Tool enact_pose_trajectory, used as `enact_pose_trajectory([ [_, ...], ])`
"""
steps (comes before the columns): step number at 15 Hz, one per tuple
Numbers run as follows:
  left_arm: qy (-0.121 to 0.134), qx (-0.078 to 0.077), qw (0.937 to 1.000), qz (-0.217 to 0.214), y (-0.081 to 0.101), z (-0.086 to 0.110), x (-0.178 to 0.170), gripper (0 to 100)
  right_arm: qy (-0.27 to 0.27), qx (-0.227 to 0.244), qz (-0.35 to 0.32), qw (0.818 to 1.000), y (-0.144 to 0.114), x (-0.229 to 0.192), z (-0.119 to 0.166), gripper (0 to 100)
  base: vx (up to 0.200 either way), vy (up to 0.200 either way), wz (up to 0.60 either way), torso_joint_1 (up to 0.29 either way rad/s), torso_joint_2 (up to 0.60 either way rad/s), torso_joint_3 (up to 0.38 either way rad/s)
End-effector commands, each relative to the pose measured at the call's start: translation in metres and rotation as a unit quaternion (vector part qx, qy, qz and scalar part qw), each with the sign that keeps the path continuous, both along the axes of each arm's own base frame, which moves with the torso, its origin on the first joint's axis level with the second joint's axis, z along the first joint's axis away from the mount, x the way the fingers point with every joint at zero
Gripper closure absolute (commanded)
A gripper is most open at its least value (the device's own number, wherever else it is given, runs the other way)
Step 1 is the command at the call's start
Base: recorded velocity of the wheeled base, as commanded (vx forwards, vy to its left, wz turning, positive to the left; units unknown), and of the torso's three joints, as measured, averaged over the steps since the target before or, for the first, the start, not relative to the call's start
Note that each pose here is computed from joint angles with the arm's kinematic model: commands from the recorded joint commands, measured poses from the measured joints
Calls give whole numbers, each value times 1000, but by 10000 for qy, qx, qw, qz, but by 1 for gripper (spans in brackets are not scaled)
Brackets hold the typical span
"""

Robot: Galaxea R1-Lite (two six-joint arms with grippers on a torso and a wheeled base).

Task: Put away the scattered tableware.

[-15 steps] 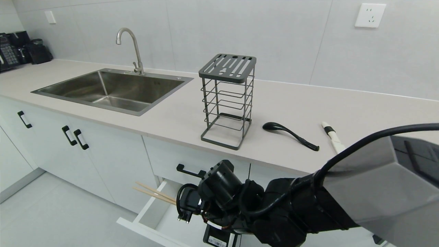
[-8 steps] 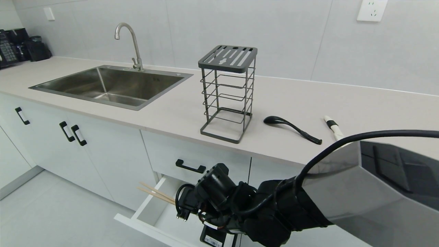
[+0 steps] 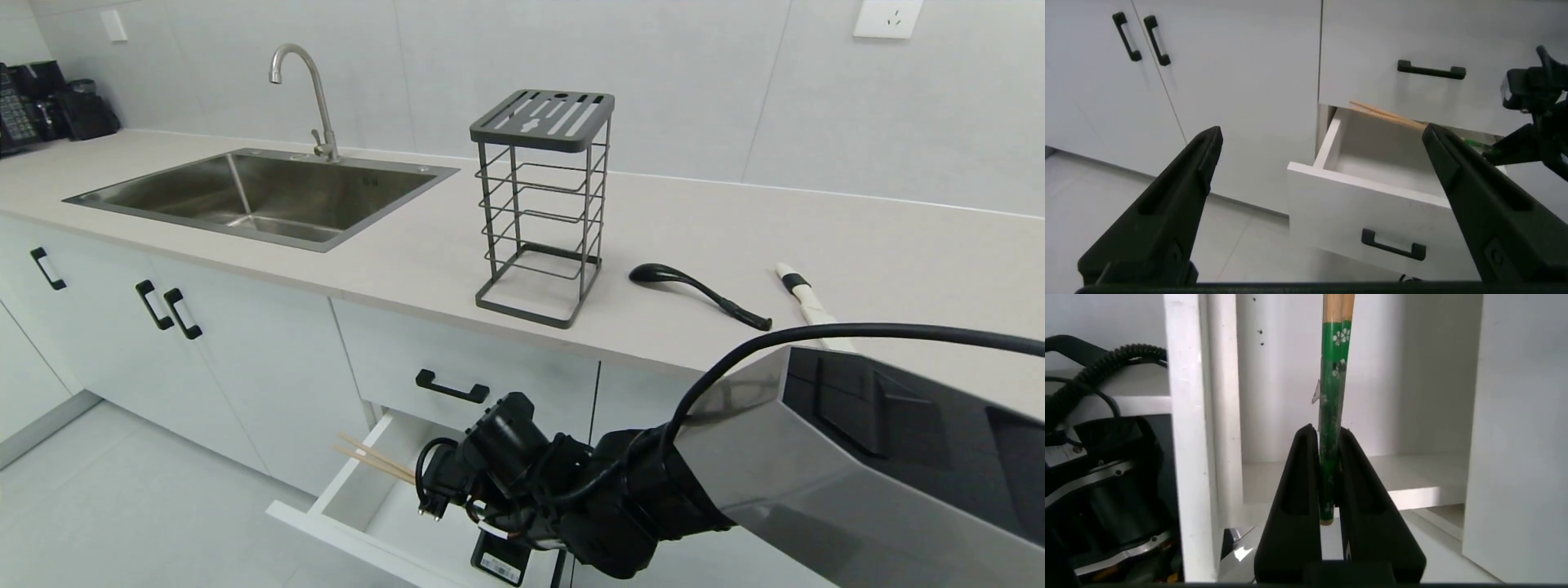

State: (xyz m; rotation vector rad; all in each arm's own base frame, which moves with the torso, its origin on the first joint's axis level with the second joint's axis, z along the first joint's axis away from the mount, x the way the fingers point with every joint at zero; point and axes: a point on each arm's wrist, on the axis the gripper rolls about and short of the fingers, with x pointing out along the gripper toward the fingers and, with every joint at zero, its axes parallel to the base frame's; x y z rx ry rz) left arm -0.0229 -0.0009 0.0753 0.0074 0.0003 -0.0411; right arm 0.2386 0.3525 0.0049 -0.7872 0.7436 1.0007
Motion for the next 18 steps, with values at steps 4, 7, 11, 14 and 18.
enact_pose_trajectory([
  [4, 5, 1, 10000, -2, 0, 0, 0, 0, 45, -110, -63, 9999, -1, 7, -14, 100, 0, 0, 0, -43, 81, 40],
  [7, 5, 1, 10000, -2, 0, 0, 0, 0, 52, -143, -110, 9998, -2, 11, -18, 100, 0, 0, 0, -196, 367, 163],
  [11, 5, 1, 10000, -2, 0, 0, 0, 0, -114, 40, -278, 9995, 3, 30, -12, 100, 0, 0, 0, -179, 300, 106],
  [14, 5, 1, 10000, -2, 0, 0, 0, 0, -356, 43, -493, 9981, 6, 43, -1, 100, 0, 0, 0, -23, 60, 26],
  [18, 5, 1, 10000, -2, 0, 0, 0, 0, -292, -71, -490, 9983, 8, 44, -14, 100, 0, 0, 0, 0, 0, 0],
])
